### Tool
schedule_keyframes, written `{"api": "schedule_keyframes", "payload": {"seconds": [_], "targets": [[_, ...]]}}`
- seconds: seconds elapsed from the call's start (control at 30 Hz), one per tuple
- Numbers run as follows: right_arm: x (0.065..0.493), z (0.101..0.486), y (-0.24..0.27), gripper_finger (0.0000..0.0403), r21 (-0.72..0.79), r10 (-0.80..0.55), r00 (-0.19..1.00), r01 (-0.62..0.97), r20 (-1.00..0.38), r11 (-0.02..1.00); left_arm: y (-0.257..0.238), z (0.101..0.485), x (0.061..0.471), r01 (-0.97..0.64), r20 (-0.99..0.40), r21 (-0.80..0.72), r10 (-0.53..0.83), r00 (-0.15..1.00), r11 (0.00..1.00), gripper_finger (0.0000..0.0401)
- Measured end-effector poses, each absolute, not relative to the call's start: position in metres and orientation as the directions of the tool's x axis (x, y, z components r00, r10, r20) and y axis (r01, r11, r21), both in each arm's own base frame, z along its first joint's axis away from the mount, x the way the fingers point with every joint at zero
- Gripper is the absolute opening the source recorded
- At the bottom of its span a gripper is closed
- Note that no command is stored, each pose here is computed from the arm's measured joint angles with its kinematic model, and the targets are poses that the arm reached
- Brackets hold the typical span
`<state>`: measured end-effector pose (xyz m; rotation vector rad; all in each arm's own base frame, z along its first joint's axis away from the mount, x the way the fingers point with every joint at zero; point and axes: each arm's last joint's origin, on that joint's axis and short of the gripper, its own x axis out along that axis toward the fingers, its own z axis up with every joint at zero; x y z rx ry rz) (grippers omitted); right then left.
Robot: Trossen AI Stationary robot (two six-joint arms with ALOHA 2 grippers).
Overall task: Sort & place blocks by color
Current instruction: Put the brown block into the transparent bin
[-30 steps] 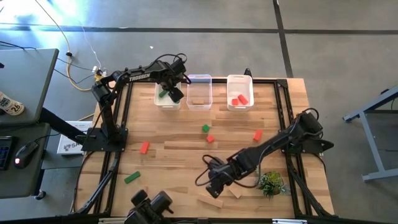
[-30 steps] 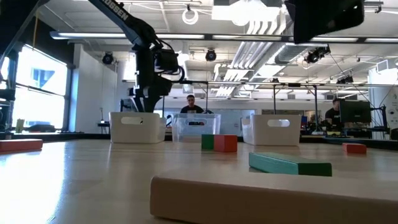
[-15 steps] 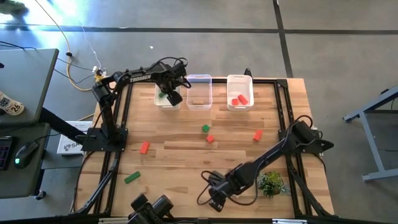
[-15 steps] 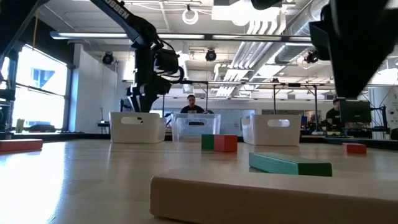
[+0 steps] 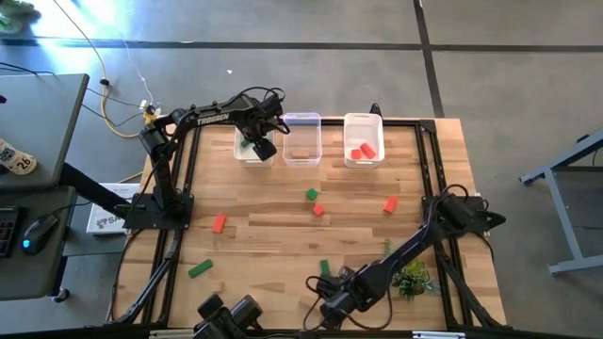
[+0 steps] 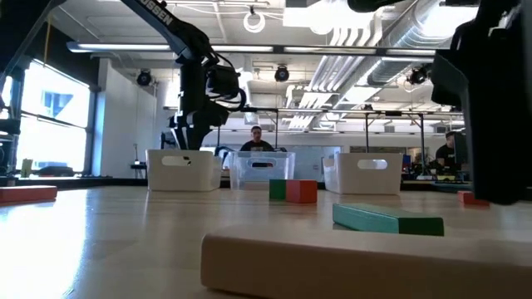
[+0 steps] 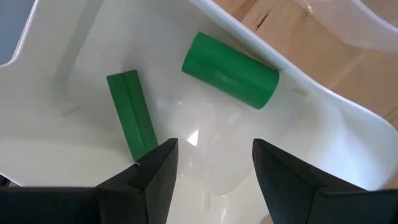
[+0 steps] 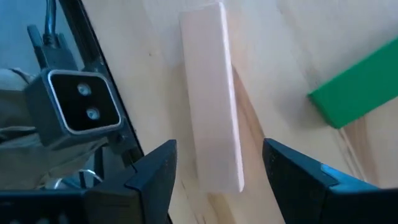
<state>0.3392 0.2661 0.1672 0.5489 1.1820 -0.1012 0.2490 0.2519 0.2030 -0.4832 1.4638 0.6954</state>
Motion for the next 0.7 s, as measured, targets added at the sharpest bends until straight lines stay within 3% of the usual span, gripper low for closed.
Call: {"api": "schedule_keyframes", "payload": {"seconds": [0.33,0.7], "targets": [[0.333,0.165,0.278,0.0224,0.293,0.126,0.468,0.304,-0.875,0.906,0.252,0.203,0.249,-0.685,-0.991,0.117,0.133,-0.029,0.719,0.0193],[0.336,0.139,0.284,0.0224,0.281,0.142,0.429,0.281,-0.892,0.918,0.253,0.203,0.248,-0.686,-0.991,0.118,0.133,-0.030,0.718,0.0192]]}}
